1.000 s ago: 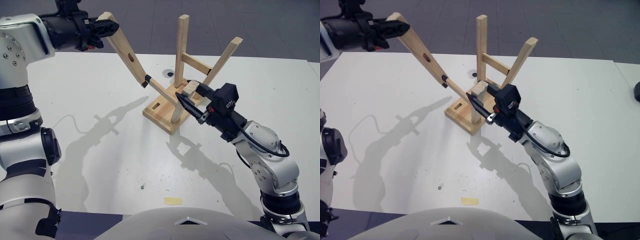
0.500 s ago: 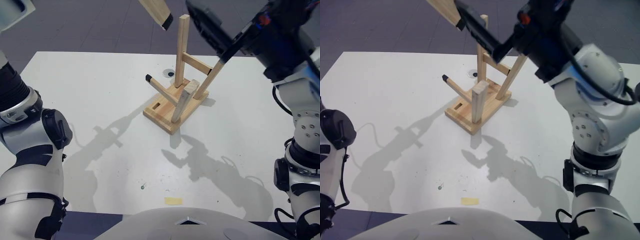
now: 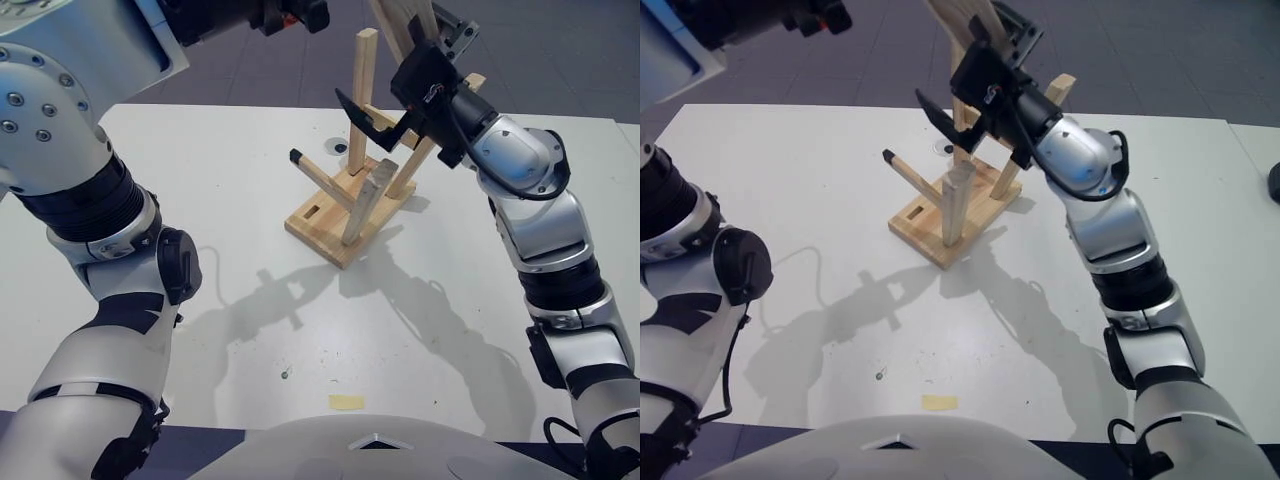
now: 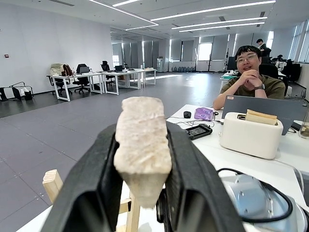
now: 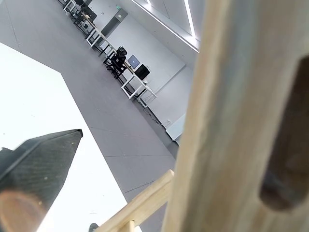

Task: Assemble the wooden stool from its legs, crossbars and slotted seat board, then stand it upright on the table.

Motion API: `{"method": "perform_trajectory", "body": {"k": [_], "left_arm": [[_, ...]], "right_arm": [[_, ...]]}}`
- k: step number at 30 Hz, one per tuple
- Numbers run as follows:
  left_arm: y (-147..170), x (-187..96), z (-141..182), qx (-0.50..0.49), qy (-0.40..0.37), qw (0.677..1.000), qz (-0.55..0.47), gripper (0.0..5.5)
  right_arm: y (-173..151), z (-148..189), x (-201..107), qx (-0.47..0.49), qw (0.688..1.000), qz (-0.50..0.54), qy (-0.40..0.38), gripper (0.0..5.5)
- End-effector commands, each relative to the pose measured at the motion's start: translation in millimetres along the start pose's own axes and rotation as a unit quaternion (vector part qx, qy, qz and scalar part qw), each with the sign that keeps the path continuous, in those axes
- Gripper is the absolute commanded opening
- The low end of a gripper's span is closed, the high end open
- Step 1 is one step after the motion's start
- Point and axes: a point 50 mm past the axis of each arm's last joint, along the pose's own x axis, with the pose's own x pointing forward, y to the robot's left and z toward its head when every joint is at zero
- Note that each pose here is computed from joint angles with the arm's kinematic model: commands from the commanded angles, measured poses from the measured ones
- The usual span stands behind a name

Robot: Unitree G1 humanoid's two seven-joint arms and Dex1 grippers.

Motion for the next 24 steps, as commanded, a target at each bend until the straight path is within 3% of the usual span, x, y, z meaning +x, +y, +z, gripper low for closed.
{"method": "perform_trajectory", "body": {"k": [1, 14, 20, 24], "left_arm": [[-3, 15, 4, -0.013, -0.039, 0.999, -0.001, 1.02], [5, 21, -7, -0.026, -0.031, 0.999, 0.029, 1.02], [50, -18, 18, 0.018, -0.052, 0.988, 0.146, 1.02], [74, -41, 17, 0.033, -0.035, 0.978, 0.202, 1.02]], "right_arm": [[10, 4, 4, 0.013, 1.000, 0.011, -0.007, 5.40], [4, 2, 1, 0.032, 0.999, -0.018, -0.006, 5.40], [-57, 13, -26, 0.105, 0.978, -0.175, -0.041, 5.40], [-75, 29, -52, 0.206, 0.952, -0.203, -0.103, 5.40]]}}
